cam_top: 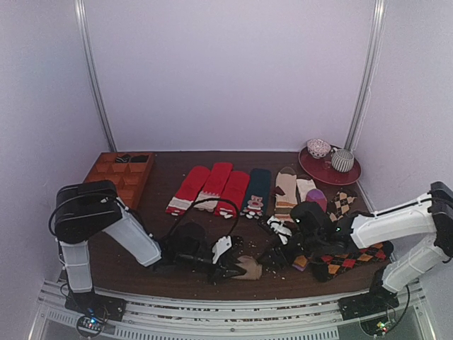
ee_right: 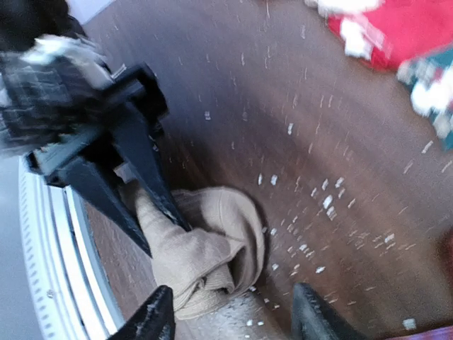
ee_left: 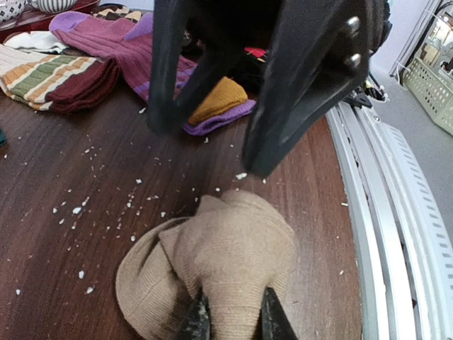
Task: Roll the socks
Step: Roll a pair of socks at the center of the board.
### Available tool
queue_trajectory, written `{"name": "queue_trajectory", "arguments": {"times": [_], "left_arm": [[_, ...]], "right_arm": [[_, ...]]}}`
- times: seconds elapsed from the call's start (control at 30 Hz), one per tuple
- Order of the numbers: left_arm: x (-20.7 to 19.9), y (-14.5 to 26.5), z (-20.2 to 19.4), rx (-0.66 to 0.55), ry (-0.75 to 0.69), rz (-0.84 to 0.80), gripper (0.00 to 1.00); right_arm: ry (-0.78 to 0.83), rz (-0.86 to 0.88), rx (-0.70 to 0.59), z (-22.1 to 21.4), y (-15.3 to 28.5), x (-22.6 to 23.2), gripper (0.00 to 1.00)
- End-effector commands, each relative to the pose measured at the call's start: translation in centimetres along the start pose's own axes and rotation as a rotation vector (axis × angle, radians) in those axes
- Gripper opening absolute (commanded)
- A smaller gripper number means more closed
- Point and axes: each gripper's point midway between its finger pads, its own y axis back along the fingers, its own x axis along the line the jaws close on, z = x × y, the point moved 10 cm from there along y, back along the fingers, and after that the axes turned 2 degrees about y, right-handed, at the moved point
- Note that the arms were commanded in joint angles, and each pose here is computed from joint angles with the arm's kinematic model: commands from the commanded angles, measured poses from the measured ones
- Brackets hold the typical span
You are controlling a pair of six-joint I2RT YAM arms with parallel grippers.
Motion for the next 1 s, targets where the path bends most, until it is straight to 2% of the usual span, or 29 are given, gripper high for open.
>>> {"name": "queue_trajectory", "arguments": {"times": [0.0, 0.17, 0.3, 0.77, 0.97], "left_arm": [[0.1, 1.5, -10.4, 0.448, 0.289, 0.057, 0.03], [0.0, 1.7, -10.9, 0.474, 0.314, 0.061, 0.03], [0.1, 1.6, -10.8, 0.48, 0.314, 0.063, 0.03], [0.3, 1.3, -10.8, 0.503, 0.301, 0.068, 0.04], [0.4, 1.1, -10.8, 0.509, 0.298, 0.069, 0.04]], "right_arm": [[0.253, -0.159, -0.194, 0.3, 2.1, 1.2, 0.61], [0.462, -0.125, -0.19, -0.6, 1.5, 3.7, 0.65], [0.529, -0.106, -0.141, -1.0, 0.4, 4.5, 0.66], [0.578, -0.112, -0.058, -1.4, -2.3, 4.5, 0.65], [0.555, -0.09, 0.004, -2.1, -3.4, 4.4, 0.56]]}}
